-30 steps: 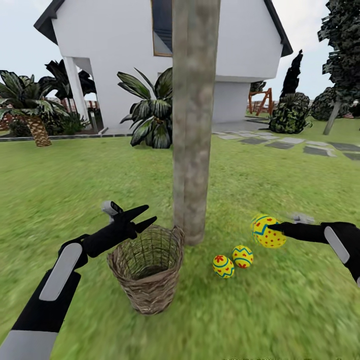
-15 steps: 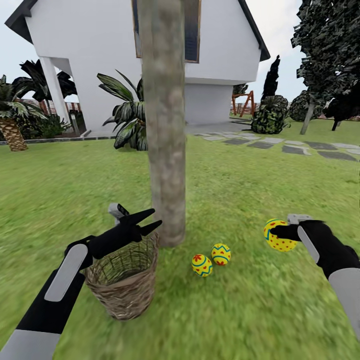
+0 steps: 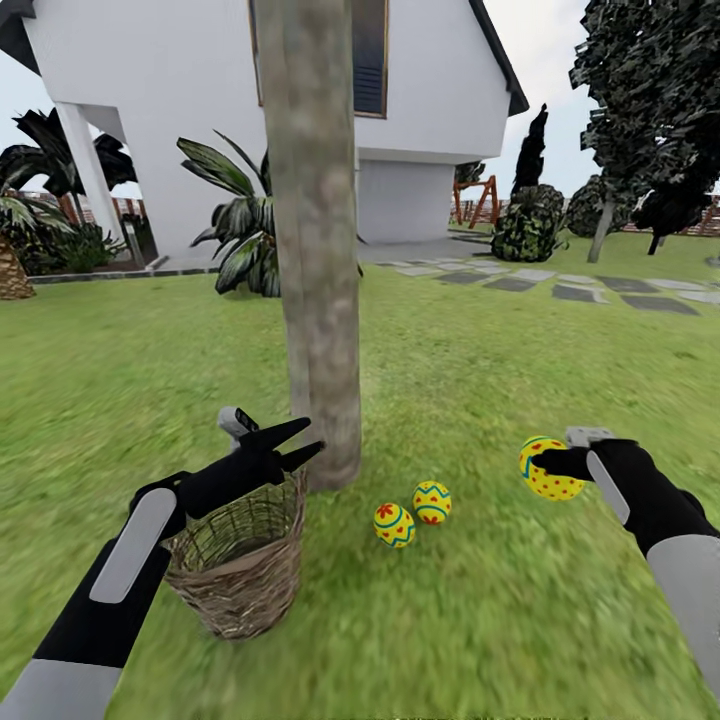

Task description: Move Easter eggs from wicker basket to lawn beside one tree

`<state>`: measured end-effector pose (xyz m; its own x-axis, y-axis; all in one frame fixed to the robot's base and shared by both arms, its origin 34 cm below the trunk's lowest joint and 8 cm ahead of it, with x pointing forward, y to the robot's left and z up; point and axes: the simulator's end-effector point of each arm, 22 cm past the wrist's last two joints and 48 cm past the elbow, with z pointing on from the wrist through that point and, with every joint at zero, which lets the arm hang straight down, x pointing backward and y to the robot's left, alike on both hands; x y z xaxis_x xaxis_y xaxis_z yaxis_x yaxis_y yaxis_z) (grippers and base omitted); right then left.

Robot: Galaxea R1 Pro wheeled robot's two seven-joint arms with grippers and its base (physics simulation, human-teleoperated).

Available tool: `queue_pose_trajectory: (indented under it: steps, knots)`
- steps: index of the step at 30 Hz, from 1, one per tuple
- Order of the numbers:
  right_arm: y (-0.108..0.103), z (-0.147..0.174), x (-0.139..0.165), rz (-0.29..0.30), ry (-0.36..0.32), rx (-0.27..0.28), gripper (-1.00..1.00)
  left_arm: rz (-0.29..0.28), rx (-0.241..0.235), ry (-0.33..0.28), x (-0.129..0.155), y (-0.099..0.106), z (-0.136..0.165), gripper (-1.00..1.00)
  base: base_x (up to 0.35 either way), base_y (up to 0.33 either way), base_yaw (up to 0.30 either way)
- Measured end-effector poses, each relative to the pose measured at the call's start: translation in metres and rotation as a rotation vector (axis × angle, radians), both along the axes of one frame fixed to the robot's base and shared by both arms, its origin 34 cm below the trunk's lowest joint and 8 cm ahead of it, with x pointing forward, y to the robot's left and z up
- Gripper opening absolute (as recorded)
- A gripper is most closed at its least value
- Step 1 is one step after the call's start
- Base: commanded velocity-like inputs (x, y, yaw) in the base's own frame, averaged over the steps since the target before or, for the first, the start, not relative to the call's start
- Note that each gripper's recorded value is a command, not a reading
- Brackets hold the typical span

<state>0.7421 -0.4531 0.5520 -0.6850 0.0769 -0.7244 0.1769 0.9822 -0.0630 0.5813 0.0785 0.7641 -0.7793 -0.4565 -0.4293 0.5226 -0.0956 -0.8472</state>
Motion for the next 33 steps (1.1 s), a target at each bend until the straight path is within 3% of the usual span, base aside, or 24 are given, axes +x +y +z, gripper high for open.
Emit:
queue_pose_trajectory:
  steps: [4,7,15,22,33]
  knots:
    - [0.012,-0.01,0.0,0.03,0.023,-0.016,-1.0,0.001,0.001,0.006,0.001,0.0,-0.003,1.0,0.0,0.0,-0.048]
    - [0.067,-0.025,0.008,0.094,0.035,0.026,-1.0,0.001,0.002,0.01,0.003,0.0,-0.005,1.0,0.0,0.0,-0.139]
    - [0.16,-0.045,0.013,0.212,0.059,0.086,-1.0,0.001,0.003,0.02,0.005,0.0,-0.011,1.0,0.0,0.0,-0.202]
    - [0.17,-0.05,0.014,0.22,0.067,0.095,-1.0,0.001,0.002,0.029,0.007,0.0,-0.014,1.0,0.0,0.0,-0.203]
    - [0.17,-0.056,0.013,0.222,0.079,0.098,-1.0,-0.001,0.0,0.038,0.009,0.0,-0.019,1.0,0.0,0.0,-0.009]
